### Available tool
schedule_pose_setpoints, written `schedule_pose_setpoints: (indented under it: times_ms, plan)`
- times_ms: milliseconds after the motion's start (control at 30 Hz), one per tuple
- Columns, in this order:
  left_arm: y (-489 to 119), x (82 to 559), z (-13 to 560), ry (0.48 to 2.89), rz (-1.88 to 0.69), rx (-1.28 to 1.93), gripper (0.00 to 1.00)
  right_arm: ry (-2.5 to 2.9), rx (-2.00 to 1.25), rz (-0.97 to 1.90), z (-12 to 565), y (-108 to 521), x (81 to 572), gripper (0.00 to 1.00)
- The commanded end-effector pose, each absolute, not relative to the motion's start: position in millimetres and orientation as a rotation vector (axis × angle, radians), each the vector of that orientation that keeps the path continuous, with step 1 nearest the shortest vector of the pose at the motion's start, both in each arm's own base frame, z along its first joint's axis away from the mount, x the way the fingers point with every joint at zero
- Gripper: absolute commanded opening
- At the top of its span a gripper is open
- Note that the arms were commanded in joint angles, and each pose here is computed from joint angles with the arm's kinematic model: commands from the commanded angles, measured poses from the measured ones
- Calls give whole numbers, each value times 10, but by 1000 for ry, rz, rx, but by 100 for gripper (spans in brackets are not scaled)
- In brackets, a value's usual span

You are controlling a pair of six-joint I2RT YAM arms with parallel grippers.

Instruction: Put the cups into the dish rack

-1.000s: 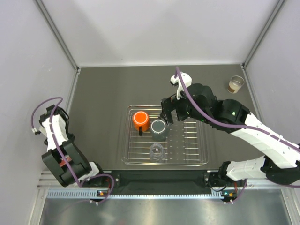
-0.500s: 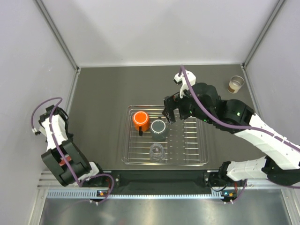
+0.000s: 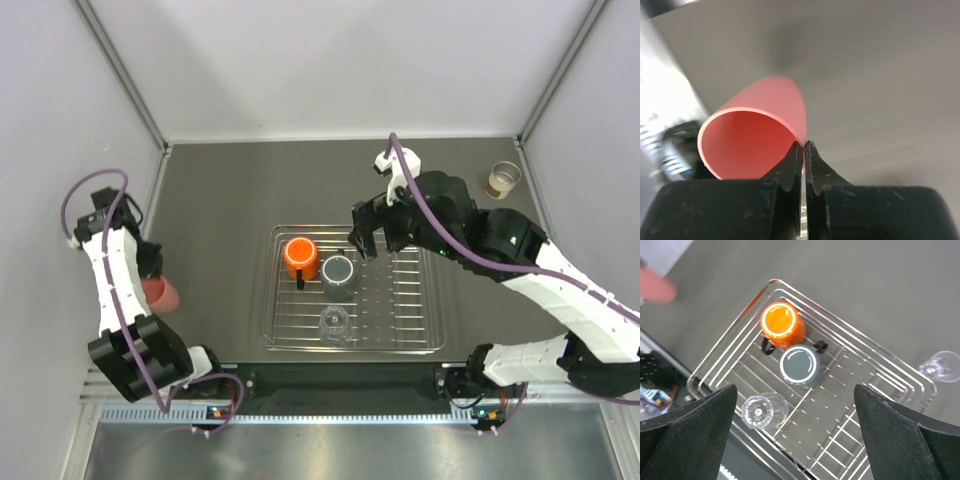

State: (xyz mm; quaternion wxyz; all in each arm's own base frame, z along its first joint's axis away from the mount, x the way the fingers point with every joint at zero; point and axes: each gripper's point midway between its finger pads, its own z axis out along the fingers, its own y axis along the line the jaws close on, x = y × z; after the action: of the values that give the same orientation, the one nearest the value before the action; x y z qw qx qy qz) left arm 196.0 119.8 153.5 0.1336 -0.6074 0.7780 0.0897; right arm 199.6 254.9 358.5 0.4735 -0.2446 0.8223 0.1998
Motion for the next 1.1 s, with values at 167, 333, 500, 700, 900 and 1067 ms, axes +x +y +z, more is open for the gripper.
schedule_pose_setpoints:
  times_ms: [167, 333, 500, 700, 900, 1067]
  plan:
    - [-43, 2945, 2869, 2169, -593, -1278, 0, 2117, -477, 756, 3588, 2495, 2209, 100]
    - [-699, 3165, 3811, 1927, -1128, -867, 0, 2176, -428, 989, 3539, 2589, 2250, 100]
    - [-1250, 2968, 4565, 1749, -1466, -421, 0, 2155, -361, 1271, 3661, 2764, 2315, 100]
    - [-1584, 2520, 5233, 1550, -1698, -31, 0, 1845, -420, 1673, 4241, 3131, 2282, 100]
    - [-1633, 2349, 5432, 1483, -1751, 92, 0, 1621, -441, 1843, 4725, 3346, 2324, 100]
    - [-1628, 2346, 5445, 1474, -1775, 73, 0, 1452, -398, 1848, 5116, 3457, 2387, 100]
